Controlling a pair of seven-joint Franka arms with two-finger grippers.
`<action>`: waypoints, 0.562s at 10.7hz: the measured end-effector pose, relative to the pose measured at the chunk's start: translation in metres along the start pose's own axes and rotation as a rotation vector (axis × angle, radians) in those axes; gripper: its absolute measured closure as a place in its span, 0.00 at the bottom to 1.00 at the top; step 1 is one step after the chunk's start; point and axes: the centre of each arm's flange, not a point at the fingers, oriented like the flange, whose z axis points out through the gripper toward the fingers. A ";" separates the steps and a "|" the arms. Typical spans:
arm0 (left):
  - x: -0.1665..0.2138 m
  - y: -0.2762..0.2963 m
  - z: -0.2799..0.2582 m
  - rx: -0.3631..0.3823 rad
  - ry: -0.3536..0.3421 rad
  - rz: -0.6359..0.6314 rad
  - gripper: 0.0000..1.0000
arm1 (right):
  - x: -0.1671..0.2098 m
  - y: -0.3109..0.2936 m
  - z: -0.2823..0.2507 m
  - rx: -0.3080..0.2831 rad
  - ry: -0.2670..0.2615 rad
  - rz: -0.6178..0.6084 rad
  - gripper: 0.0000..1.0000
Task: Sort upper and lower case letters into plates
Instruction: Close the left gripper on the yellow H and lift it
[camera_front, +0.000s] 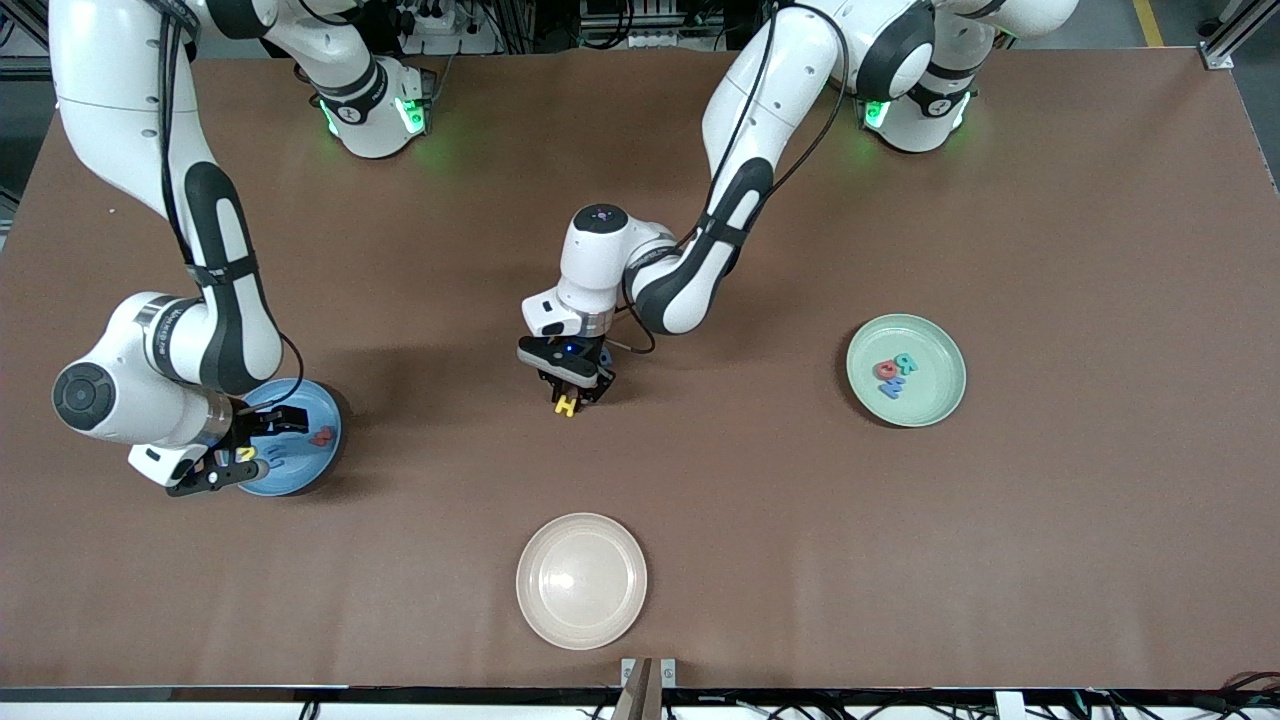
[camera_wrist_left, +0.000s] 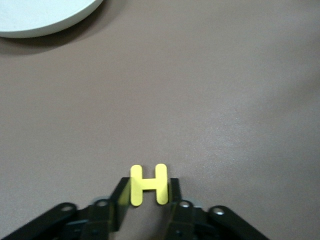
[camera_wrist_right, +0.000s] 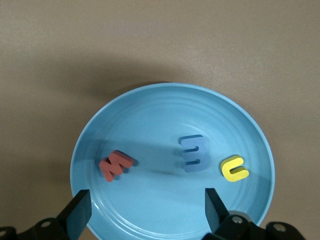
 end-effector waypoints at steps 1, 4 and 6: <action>0.000 0.000 0.000 0.000 0.000 0.000 0.67 | 0.000 -0.001 0.000 0.000 0.000 -0.002 0.00; 0.000 -0.001 0.000 0.001 0.000 -0.001 0.67 | 0.001 -0.004 0.000 0.001 0.000 -0.006 0.00; 0.011 -0.013 -0.002 0.025 -0.004 -0.011 0.67 | 0.001 -0.005 0.001 0.003 -0.003 -0.008 0.00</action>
